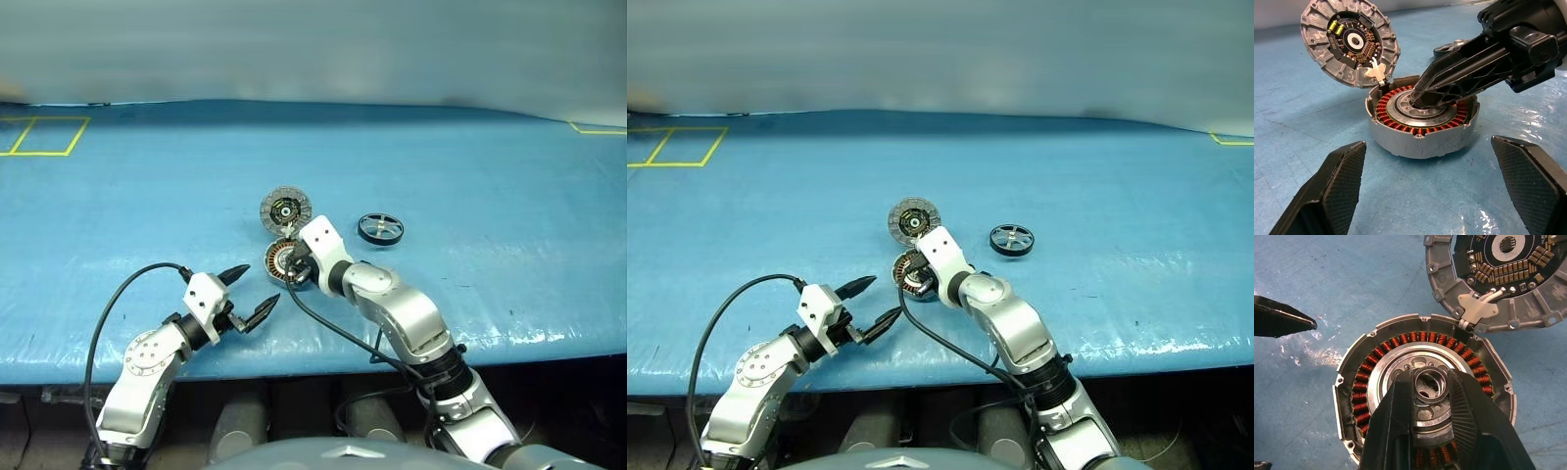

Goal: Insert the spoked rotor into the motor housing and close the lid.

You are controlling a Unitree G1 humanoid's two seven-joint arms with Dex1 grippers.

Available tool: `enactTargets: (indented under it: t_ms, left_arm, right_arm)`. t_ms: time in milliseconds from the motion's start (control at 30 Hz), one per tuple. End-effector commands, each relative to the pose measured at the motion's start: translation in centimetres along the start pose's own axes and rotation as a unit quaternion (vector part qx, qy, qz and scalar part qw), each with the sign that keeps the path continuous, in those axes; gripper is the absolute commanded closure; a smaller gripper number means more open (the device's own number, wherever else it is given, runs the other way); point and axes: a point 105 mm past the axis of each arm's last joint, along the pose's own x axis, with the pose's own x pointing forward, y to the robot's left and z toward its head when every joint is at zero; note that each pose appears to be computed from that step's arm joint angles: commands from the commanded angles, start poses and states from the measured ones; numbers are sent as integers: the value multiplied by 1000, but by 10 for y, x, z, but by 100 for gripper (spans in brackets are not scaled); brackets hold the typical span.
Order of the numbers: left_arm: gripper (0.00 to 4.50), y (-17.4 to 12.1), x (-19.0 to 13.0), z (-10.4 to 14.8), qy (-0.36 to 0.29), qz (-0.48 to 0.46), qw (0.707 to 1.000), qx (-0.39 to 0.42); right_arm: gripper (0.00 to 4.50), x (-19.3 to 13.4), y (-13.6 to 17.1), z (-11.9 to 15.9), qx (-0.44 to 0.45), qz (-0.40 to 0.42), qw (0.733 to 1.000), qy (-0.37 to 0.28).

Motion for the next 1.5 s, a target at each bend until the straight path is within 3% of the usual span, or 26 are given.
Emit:
enactTargets:
  t_ms: [33,233,267,300,567,667,767,1167,1500]
  left_arm:
    - [0,-1,1,5,-8,-2,1000,3]
    - [0,-2,1,4,-6,-3,1000,2]
    - [0,-2,1,4,-6,-3,1000,2]
    - [0,-2,1,4,-6,-2,1000,2]
    - [0,-1,1,3,-4,-2,1000,1]
    - [0,-1,2,3,-4,-3,1000,1]
    - [0,0,2,3,-5,-5,1000,2]
    - [0,1,3,3,-6,-2,1000,4]
    - [0,0,4,4,-7,-2,1000,2]
  right_arm:
    - [382,0,10,2,1,17,1000,-7]
    - [382,2,10,-1,7,12,1000,-5]
    - [310,2,8,-1,8,8,1000,-6]
    - [290,2,7,0,13,4,1000,-9]
    - [290,-13,12,26,25,20,998,-58]
    - [348,-17,13,33,26,17,997,-67]
    - [446,-19,13,39,12,7,997,-72]
    - [449,-9,20,31,-56,-16,998,-17]
    - [449,-3,16,22,-53,-31,998,8]
